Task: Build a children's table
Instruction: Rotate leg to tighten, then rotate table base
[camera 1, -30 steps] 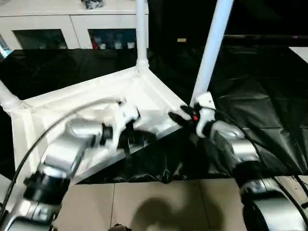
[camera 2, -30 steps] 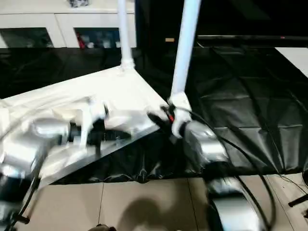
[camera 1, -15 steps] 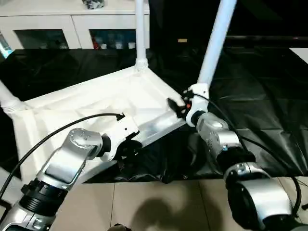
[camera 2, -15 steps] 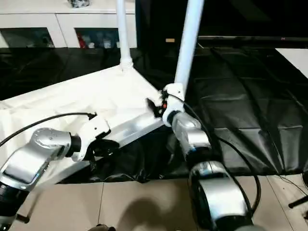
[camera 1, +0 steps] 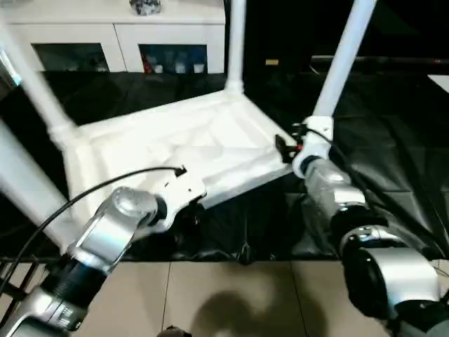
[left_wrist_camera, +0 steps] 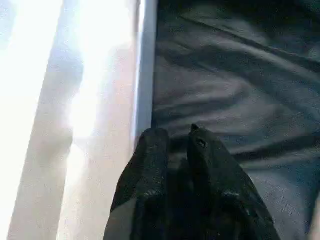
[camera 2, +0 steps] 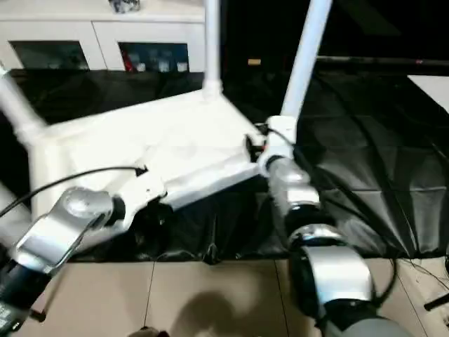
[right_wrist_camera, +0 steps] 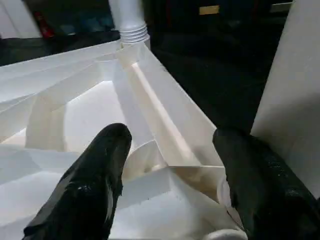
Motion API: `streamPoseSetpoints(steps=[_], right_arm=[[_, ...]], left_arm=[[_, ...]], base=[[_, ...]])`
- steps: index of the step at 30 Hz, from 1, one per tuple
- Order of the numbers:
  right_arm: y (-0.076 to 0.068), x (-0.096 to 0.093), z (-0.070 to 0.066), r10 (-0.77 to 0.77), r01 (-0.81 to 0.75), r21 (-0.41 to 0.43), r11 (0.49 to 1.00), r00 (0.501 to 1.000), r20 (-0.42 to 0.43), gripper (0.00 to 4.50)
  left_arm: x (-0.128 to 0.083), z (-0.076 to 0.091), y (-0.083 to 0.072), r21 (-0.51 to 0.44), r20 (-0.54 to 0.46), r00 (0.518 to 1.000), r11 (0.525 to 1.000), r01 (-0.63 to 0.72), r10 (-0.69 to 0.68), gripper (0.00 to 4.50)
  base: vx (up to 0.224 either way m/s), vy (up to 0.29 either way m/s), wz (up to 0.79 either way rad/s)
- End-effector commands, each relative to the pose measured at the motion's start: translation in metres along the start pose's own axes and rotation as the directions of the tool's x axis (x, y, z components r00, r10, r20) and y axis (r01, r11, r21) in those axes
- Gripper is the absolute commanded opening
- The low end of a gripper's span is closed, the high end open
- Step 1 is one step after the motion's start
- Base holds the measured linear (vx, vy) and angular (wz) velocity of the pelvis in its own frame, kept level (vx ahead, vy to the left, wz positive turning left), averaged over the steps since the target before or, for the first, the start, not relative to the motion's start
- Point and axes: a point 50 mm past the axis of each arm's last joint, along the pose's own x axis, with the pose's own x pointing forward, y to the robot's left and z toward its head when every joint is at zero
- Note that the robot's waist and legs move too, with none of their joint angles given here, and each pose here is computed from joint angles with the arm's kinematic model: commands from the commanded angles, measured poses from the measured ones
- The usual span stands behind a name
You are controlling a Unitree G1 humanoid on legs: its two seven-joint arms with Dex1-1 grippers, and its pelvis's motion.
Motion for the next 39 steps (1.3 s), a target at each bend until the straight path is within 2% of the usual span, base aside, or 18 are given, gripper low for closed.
streamPoseSetpoints(steps=[1, 7, 11, 12, 15, 18, 20, 22, 23, 25, 26, 28, 30, 31, 32, 34, 35, 39], right_arm=[[-0.023, -0.002, 0.014, -0.102, 0.102, 0.005, 0.995, 0.994, 0.05, 3.12], [-0.038, -0.005, 0.019, -0.136, 0.136, 0.002, 0.991, 0.989, 0.064, 3.12], [-0.039, -0.006, 0.019, -0.13, 0.131, -0.003, 0.991, 0.989, 0.072, 3.12], [-0.04, -0.007, 0.018, -0.101, 0.103, -0.025, 0.994, 0.992, 0.08, 3.12], [-0.039, -0.008, 0.016, -0.08, 0.084, -0.044, 0.995, 0.993, 0.086, 3.12], [-0.036, -0.012, 0.015, -0.008, 0.02, -0.1, 0.995, 0.993, 0.122, 3.12], [-0.036, -0.017, 0.014, 0.033, -0.01, -0.15, 0.989, 0.987, 0.157, 3.12], [-0.036, -0.019, 0.014, 0.044, -0.016, -0.167, 0.986, 0.985, 0.167, 3.12], [-0.036, -0.027, 0.012, 0.063, -0.032, -0.153, 0.988, 0.978, 0.199, 3.12], [-0.035, -0.032, 0.011, 0.069, -0.038, -0.146, 0.989, 0.975, 0.21, 3.12], [-0.032, -0.04, 0.007, 0.104, -0.075, -0.136, 0.988, 0.97, 0.219, 3.12], [-0.03, -0.046, 0.004, 0.132, -0.104, -0.132, 0.986, 0.966, 0.224, 3.12], [-0.026, -0.066, -0.007, 0.166, -0.141, -0.124, 0.982, 0.961, 0.223, 3.38], [-0.022, -0.086, -0.017, 0.175, -0.153, -0.11, 0.982, 0.959, 0.223, 3.49], [-0.02, -0.103, -0.027, 0.168, -0.152, -0.091, 0.984, 0.962, 0.213, 3.49], [-0.018, -0.117, -0.035, 0.141, -0.129, -0.072, 0.989, 0.969, 0.201, 3.71], [-0.018, -0.117, -0.035, 0.141, -0.129, -0.072, 0.989, 0.969, 0.201, 3.82], [-0.015, -0.139, -0.049, 0.084, -0.071, -0.085, 0.994, 0.984, 0.159, 3.82]], left_arm=[[0.003, -0.008, 0.009, -0.006, -0.042, 0.996, 0.997, -0.073, 0.073, 0.92], [0.018, -0.008, 0.013, -0.027, -0.012, 0.991, 0.991, -0.134, 0.133, 0.92], [0.02, -0.007, 0.013, -0.028, 0.005, 0.99, 0.99, -0.139, 0.139, 0.92], [0.018, -0.004, 0.013, -0.045, 0.061, 0.986, 0.987, -0.154, 0.156, 0.92], [0.017, -0.001, 0.014, -0.052, 0.107, 0.979, 0.984, -0.169, 0.174, 0.92], [0.012, 0.008, 0.012, -0.133, 0.265, 0.931, 0.966, -0.223, 0.251, 0.92], [0.005, 0.013, 0.009, -0.255, 0.382, 0.865, 0.937, -0.241, 0.326, 0.92], [0.003, 0.013, 0.008, -0.29, 0.407, 0.845, 0.926, -0.24, 0.347, 0.92], [-0.005, 0.015, 0.001, -0.377, 0.466, 0.789, 0.896, -0.234, 0.401, 0.92], [-0.009, 0.015, -0.002, -0.419, 0.483, 0.765, 0.88, -0.224, 0.426, 1.2], [-0.012, 0.012, -0.007, -0.471, 0.49, 0.746, 0.857, -0.209, 0.451, 1.26], [-0.014, 0.01, -0.011, -0.503, 0.491, 0.735, 0.841, -0.199, 0.467, 1.26], [-0.018, 0.004, -0.019, -0.499, 0.486, 0.714, 0.831, -0.246, 0.503, 1.41], [-0.022, 0.0, -0.025, -0.502, 0.474, 0.684, 0.808, -0.307, 0.554, 1.66], [-0.024, -0.004, -0.029, -0.515, 0.463, 0.658, 0.784, -0.347, 0.595, 1.66], [-0.028, -0.008, -0.03, -0.524, 0.43, 0.618, 0.74, -0.423, 0.658, 1.72], [-0.028, -0.008, -0.03, -0.524, 0.43, 0.618, 0.74, -0.423, 0.658, 1.72], [-0.029, -0.009, -0.028, -0.528, 0.399, 0.619, 0.721, -0.448, 0.677, 1.72]], base=[[0.0, 0.0, 0.0], [0.0, 0.0, 0.0], [0.0, 0.0, 0.0], [0.0, 0.0, 0.0], [0.0, 0.0, 0.0], [0.0, 0.0, 0.0], [0.0, 0.0, 0.0], [0.0, 0.0, 0.0], [0.0, 0.0, 0.0], [0.0, 0.0, 0.0], [0.0, 0.0, 0.0], [0.0, 0.0, 0.0], [0.0, 0.0, 0.0], [0.0, 0.0, 0.0], [0.0, 0.0, 0.0], [0.0, 0.0, 0.0], [0.0, 0.0, 0.0], [-0.014, 0.002, -0.01]])
